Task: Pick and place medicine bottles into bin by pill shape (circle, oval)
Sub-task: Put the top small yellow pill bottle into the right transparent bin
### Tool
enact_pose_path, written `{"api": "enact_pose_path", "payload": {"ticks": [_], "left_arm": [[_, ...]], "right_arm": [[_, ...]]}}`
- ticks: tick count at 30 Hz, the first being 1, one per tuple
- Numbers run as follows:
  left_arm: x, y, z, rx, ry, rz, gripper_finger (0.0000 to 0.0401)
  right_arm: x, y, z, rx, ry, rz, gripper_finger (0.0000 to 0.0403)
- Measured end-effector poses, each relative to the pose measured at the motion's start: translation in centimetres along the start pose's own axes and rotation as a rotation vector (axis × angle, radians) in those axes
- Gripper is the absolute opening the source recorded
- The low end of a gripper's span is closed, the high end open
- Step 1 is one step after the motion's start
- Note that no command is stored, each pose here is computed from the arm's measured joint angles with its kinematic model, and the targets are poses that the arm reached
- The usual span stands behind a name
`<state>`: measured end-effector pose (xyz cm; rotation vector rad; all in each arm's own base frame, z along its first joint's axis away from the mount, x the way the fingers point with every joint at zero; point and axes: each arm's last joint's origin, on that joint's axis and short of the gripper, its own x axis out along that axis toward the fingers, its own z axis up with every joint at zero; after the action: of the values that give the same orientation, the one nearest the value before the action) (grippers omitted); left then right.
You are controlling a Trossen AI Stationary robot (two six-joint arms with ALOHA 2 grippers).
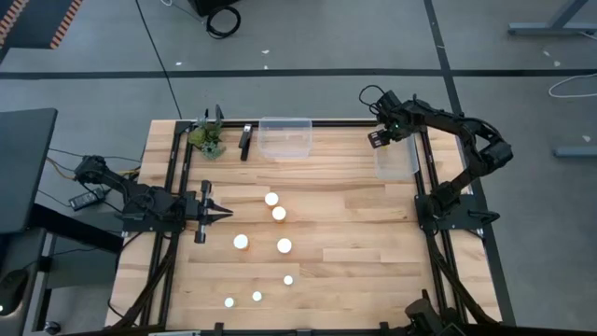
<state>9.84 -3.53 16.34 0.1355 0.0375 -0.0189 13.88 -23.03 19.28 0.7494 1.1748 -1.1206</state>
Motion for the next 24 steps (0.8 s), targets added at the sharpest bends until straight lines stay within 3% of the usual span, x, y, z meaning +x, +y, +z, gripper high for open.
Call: {"api": "enact_pose_path", "payload": {"ticks": [8, 15, 24], "left_arm": [[0.0, 0.0, 0.0, 0.0, 0.0, 0.0, 0.0029], [0.0, 0.0, 0.0, 0.0, 0.0, 0.0, 0.0039], [0.0, 0.0, 0.0, 0.0, 0.0, 0.0, 0.0033]], "right_arm": [[-1.2, 1.7, 0.4, -0.05, -0.026, 0.014, 0.0191], [-3.6, 3.1, 0.5, -0.086, -0.022, -0.107, 0.0191], [-7.1, 6.2, 1.0, -0.163, -0.095, -0.06, 0.0191]]}}
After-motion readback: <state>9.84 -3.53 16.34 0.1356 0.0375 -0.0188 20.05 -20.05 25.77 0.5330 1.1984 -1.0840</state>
